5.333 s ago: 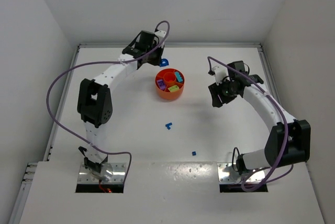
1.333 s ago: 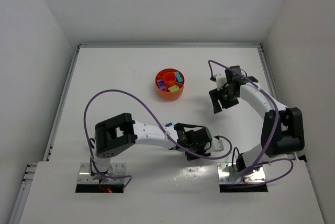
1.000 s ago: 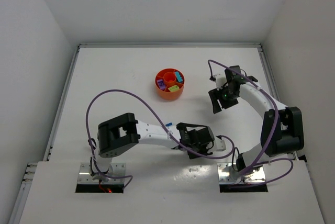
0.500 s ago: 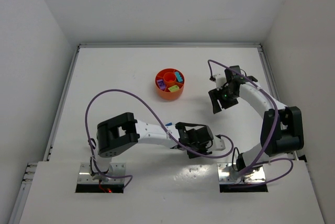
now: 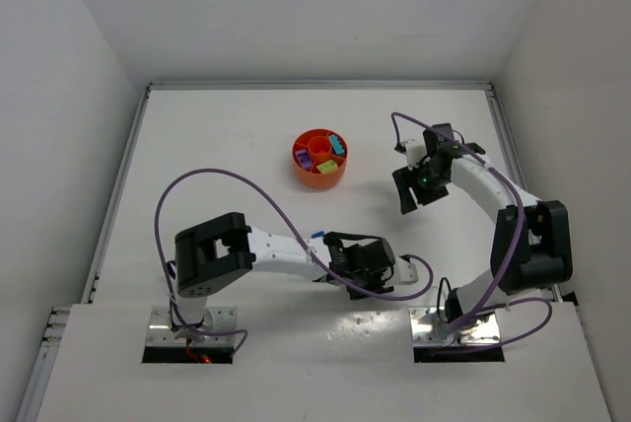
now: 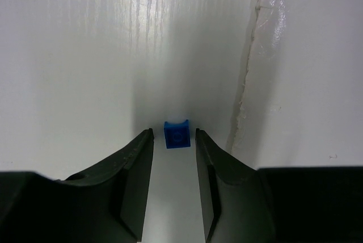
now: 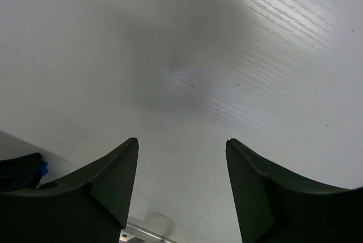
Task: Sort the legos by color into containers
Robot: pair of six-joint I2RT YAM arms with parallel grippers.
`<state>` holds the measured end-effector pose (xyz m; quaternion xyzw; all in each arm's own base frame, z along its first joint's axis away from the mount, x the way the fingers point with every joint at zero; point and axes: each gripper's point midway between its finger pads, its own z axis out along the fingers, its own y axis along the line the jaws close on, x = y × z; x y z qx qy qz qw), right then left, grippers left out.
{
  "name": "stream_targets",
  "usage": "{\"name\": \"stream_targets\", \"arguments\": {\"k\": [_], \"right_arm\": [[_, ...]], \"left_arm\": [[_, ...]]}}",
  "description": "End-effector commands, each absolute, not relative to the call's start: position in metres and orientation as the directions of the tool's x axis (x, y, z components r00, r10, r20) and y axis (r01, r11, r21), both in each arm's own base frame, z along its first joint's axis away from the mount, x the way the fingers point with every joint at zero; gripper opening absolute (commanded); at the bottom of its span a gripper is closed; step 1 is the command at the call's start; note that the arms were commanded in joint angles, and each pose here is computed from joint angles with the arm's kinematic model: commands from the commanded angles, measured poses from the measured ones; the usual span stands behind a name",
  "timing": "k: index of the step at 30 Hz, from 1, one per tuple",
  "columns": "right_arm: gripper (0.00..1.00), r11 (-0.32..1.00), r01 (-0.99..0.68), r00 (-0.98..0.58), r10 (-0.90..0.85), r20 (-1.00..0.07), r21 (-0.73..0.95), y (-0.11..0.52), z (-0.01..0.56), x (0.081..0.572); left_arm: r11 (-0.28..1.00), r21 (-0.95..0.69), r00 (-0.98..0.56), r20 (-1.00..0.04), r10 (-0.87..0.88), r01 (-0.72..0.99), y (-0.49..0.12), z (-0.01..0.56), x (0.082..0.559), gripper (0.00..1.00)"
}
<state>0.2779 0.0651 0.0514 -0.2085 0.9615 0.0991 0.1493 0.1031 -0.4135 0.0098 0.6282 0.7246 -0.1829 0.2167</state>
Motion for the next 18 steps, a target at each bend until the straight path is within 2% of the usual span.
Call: {"name": "stream_targets", "arguments": {"k": [1,10,18], "right_arm": [[0.64,0.897,-0.421,-0.862,-0.349,-0.368,0.136,0.0688,0.0628,0.2910],[0.64,0.897,-0.421,-0.862,-0.349,-0.368,0.136,0.0688,0.0628,0.2910],[0.63,0.897,-0.420,-0.865,-0.349,-0.360,0.139,0.0687,0.0603,0.2906]], "left_arm": [[0.166,0.000,-0.146,-0.475,0.868,0.986,-0.3890,-0.0024,0.1015,0.41],[0.154,-0.005,-0.138,-0.467,0.873,0.988,-0.3928,-0.0075,0.1013,0.40],[0.142,-0.010,-0.130,-0.460,0.878,0.990,-0.3942,-0.0118,0.1004,0.31]]}}
